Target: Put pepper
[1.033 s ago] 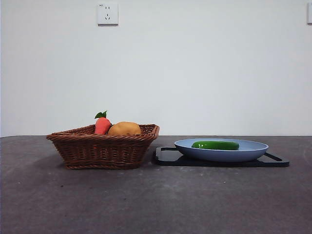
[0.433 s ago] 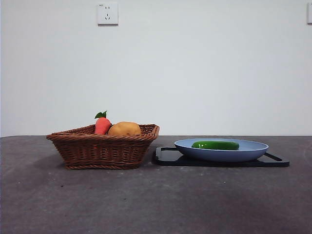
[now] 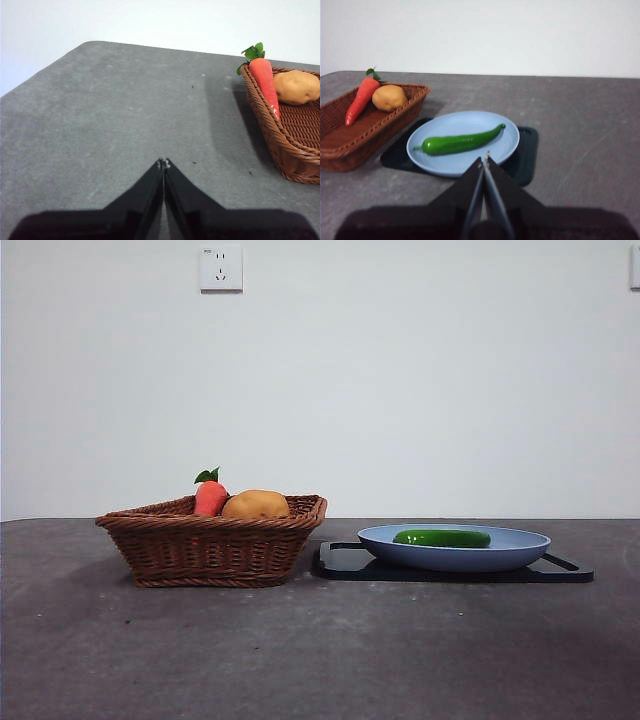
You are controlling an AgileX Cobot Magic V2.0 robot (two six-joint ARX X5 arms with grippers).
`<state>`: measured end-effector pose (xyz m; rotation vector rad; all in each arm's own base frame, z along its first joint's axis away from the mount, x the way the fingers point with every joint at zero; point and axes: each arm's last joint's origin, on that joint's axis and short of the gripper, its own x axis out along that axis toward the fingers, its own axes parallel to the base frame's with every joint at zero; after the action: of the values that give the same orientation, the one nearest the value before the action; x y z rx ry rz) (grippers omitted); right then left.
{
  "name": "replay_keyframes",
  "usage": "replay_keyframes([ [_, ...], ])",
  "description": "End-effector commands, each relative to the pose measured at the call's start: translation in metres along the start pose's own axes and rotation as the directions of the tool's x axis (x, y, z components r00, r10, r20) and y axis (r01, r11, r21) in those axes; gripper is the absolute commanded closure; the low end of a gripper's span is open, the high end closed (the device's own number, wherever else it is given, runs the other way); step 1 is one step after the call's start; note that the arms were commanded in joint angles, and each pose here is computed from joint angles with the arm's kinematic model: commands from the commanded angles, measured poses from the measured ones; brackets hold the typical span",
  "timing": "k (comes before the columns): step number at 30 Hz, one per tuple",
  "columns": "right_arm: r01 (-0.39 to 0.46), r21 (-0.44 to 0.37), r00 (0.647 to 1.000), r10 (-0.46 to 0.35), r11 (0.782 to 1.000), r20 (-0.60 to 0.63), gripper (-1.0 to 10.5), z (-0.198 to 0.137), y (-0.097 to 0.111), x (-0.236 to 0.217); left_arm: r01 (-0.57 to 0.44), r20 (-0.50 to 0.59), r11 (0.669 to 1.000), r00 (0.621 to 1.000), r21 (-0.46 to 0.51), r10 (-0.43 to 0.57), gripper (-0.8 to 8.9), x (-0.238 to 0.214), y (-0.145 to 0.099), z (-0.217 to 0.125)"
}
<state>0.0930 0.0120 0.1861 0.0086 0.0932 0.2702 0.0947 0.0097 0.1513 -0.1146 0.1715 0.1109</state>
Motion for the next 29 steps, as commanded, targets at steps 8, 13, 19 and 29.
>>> replay_keyframes([
  [8,0.005,0.050,0.999,-0.003,0.999,-0.039,9.4,-0.021,0.000,0.001,0.001,0.002,1.000,1.000,-0.004,-0.001,8.06,0.000,0.000,0.000],
  [13,0.006,0.056,0.997,-0.002,0.998,-0.071,9.4,-0.024,0.000,0.000,0.001,0.002,1.000,1.000,-0.004,-0.001,8.06,0.000,0.000,0.000],
  [19,0.010,0.070,0.990,0.000,0.997,-0.139,9.4,-0.031,0.000,0.000,0.001,0.002,1.000,1.000,-0.004,-0.001,8.06,0.000,0.000,0.000],
  [29,0.011,0.070,0.990,-0.001,0.997,-0.141,9.4,-0.031,0.000,0.000,0.001,0.002,1.000,1.000,-0.004,-0.001,8.06,0.000,0.000,0.000],
])
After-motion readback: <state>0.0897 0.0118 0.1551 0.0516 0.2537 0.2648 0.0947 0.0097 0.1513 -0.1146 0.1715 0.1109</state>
